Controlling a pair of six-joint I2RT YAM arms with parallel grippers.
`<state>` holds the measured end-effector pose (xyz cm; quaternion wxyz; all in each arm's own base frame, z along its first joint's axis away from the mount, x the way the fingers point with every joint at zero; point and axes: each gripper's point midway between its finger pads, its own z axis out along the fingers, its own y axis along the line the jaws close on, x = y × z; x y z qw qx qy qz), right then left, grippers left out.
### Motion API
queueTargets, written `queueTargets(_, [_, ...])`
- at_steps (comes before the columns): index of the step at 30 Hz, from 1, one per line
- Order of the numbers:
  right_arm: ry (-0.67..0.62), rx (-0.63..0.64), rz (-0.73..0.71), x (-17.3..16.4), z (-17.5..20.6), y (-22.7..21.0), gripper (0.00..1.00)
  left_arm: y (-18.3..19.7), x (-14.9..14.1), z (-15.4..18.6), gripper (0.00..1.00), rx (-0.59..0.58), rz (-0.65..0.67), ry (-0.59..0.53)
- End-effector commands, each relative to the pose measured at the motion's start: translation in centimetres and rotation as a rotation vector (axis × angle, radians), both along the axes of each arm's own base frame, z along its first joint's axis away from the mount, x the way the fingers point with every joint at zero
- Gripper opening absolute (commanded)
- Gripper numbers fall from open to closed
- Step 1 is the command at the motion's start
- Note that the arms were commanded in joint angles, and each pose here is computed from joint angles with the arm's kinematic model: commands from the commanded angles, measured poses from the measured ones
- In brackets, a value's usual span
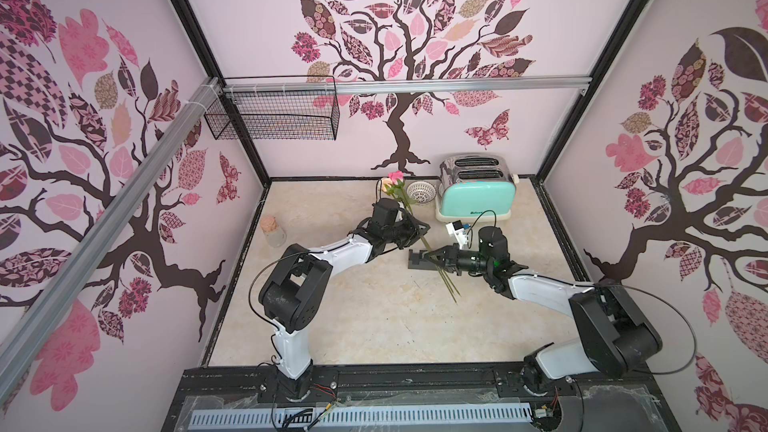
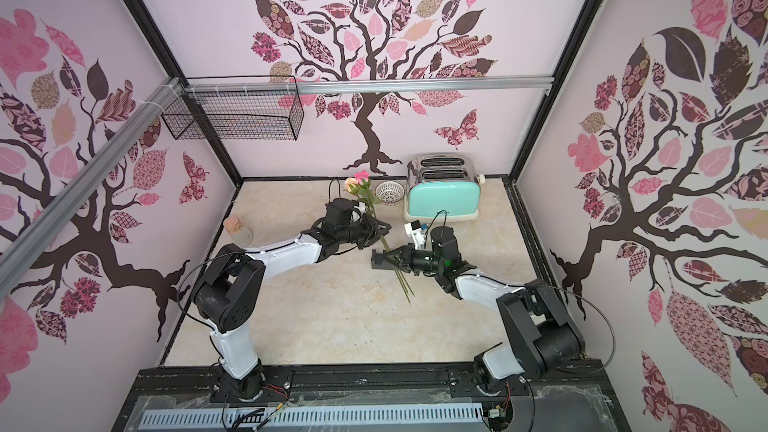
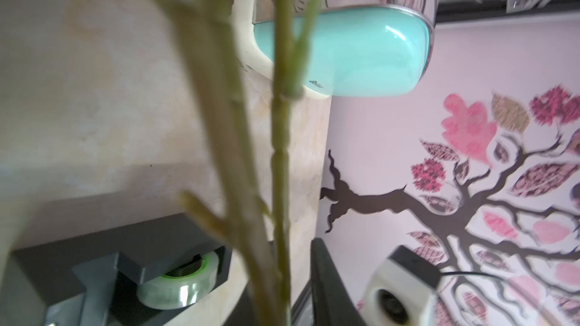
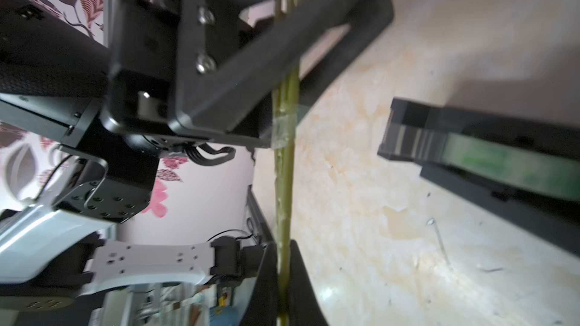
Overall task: Wrap bouquets with tape
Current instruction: Wrap the tape around the bouquet.
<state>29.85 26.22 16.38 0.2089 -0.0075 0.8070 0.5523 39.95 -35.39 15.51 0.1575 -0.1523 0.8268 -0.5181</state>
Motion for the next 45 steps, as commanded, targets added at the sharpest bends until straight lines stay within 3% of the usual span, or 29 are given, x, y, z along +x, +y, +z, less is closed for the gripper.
queueTargets(1, [-0.173,-0.324,0.005,0.1,-0.5,-1.4,0.00,0.5,0.2,-0.3,0.34,0.019,0.014,0.003])
queueTargets(8, [-0.377,-0.834,-0.045,1.0,-2.0,-2.3,0.00,1.2,-0.2,-0.7,0.35,0.076,0.034,0.063])
queueTargets(12, [-0.502,-1.047,-0.112,1.5,-1.2,-3.0,0.00,1.6,-0.4,-0.6,0.33,0.111,0.035,0.074])
queueTargets(18, [-0.629,-1.224,-0.134,1.3,-0.5,-3.1,0.00,1.9,-0.5,-0.5,0.28,0.135,0.043,0.087])
queueTargets(26, [-0.705,-1.290,-0.148,0.7,0.1,-2.4,0.00,1.7,-0.4,0.0,0.02,0.130,0.036,0.095])
queueTargets(28, [-0.702,-1.289,-0.154,0.7,0.1,-2.4,0.00,1.7,-0.5,-0.2,0.00,0.135,0.037,0.098])
queueTargets(30, [-0.689,-1.254,-0.161,0.5,0.2,-2.3,0.04,1.8,-0.5,-0.4,0.00,0.137,0.038,0.096])
queueTargets(33, [-0.652,-1.100,-0.133,-0.3,0.4,-1.0,0.30,1.8,-0.4,-0.4,0.00,0.127,0.041,0.084])
queueTargets(36, [-0.529,-0.798,-0.060,-1.1,0.9,0.5,0.49,1.6,-0.3,-0.3,0.00,0.115,0.036,0.062])
queueTargets(41, [-0.329,-0.258,0.010,-1.8,3.6,0.8,0.57,1.1,-0.2,0.0,0.00,0.077,0.012,0.018])
queueTargets(45, [-0.162,-0.007,0.021,-1.3,3.8,0.0,0.56,0.6,0.0,0.4,0.00,0.048,-0.002,-0.007])
